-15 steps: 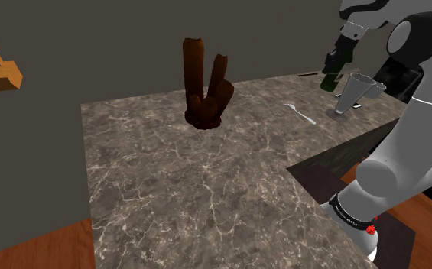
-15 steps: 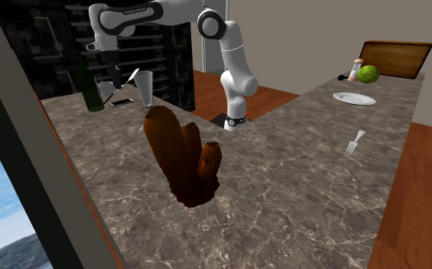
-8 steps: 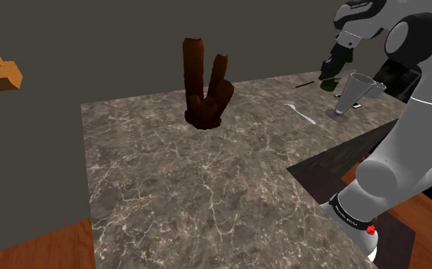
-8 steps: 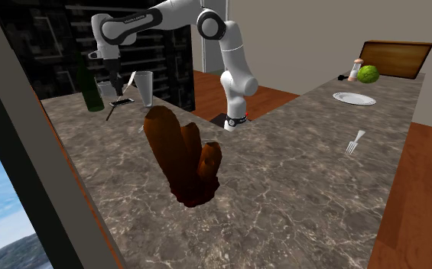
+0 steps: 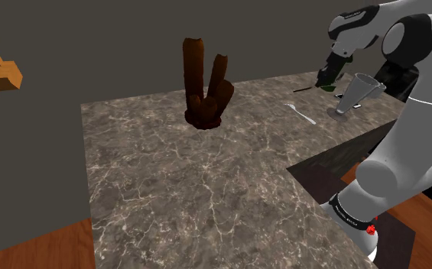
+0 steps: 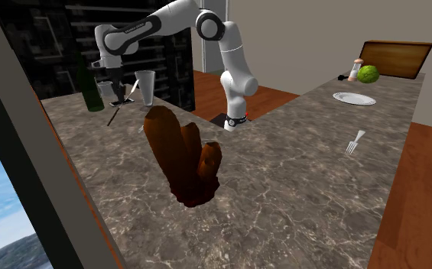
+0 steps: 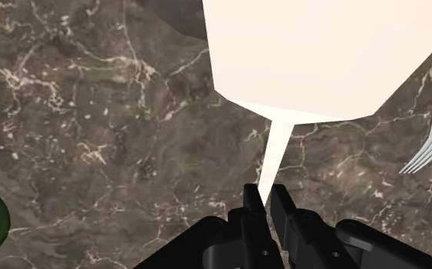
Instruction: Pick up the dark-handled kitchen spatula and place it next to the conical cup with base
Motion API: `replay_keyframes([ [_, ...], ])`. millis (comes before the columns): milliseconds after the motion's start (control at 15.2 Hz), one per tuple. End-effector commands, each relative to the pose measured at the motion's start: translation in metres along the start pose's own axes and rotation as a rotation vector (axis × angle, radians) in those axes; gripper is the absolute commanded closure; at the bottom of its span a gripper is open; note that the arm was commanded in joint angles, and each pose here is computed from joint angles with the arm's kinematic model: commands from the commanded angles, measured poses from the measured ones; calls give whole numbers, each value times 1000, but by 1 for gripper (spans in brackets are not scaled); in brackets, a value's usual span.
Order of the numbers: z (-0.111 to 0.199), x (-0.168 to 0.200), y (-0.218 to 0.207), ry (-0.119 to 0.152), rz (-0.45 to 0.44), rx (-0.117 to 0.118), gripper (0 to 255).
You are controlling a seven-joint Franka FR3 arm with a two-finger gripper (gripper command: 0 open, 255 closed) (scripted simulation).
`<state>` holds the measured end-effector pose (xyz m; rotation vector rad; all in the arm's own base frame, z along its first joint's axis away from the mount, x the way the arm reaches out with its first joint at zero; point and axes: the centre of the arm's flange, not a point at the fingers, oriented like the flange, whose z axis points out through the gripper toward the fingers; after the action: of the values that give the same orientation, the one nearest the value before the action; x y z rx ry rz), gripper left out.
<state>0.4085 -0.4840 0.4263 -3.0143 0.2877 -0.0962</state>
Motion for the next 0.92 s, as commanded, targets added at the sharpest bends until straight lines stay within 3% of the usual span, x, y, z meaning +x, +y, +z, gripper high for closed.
replay_keyframes([
  [0,13,1,0,-1,-1,1,255],
  [858,76,-2,8,-1,-1,1,255],
])
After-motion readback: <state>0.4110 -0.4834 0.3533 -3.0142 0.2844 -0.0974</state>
